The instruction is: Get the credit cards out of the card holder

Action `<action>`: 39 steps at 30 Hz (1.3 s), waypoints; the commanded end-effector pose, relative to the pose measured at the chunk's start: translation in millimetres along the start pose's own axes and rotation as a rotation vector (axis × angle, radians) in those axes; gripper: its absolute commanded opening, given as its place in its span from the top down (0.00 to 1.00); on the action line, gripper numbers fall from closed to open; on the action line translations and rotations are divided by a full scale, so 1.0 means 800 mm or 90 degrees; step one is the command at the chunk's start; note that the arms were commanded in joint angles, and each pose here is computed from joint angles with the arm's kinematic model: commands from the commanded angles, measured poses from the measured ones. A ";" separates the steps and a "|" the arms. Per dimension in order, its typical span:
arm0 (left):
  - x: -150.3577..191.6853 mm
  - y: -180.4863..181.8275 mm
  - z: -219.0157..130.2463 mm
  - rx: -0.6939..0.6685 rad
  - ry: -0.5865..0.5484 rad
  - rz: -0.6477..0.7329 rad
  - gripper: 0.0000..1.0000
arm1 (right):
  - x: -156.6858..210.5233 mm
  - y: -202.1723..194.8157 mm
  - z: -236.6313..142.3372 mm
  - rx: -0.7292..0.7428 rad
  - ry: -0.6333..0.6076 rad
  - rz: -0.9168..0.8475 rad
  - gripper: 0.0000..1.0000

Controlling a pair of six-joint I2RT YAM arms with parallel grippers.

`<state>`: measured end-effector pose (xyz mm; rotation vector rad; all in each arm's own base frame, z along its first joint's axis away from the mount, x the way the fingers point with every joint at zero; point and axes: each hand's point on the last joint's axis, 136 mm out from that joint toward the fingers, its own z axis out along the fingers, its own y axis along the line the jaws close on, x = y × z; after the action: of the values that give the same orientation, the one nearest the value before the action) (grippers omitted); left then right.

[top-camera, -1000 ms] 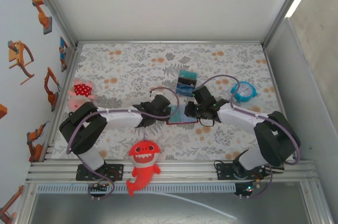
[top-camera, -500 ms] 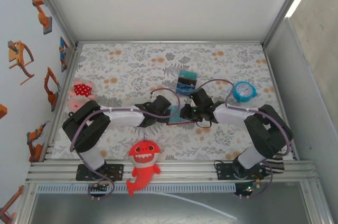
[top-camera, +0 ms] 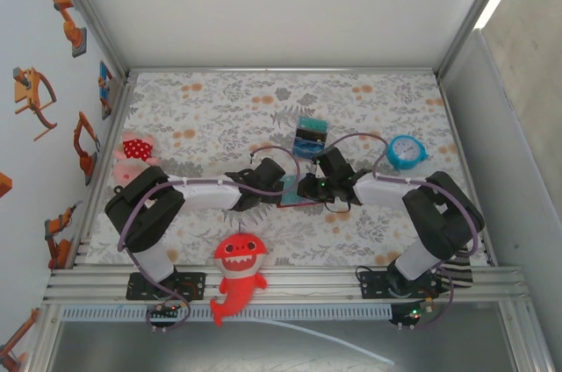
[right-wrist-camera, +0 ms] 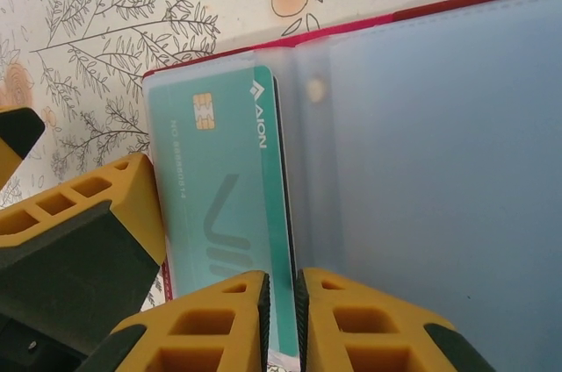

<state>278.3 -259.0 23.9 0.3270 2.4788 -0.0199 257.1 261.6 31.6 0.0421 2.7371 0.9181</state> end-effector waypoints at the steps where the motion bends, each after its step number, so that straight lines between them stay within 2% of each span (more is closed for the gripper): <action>1: 0.006 0.008 0.005 -0.028 0.016 0.004 0.03 | 0.007 -0.008 0.006 0.001 0.013 0.015 0.83; 17: 0.006 0.010 0.005 -0.032 0.015 0.007 0.03 | 0.011 0.002 0.013 -0.039 0.024 0.024 0.83; 26: 0.005 0.010 0.004 -0.033 0.014 0.006 0.03 | 0.011 -0.003 0.013 -0.029 0.022 0.027 0.94; 39: 0.005 0.014 0.004 -0.038 0.017 0.003 0.03 | 0.007 -0.018 0.002 0.011 0.008 0.022 0.98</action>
<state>280.3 -255.1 24.7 0.3162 2.4725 0.0085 254.2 264.6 23.9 0.0792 2.7494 0.9789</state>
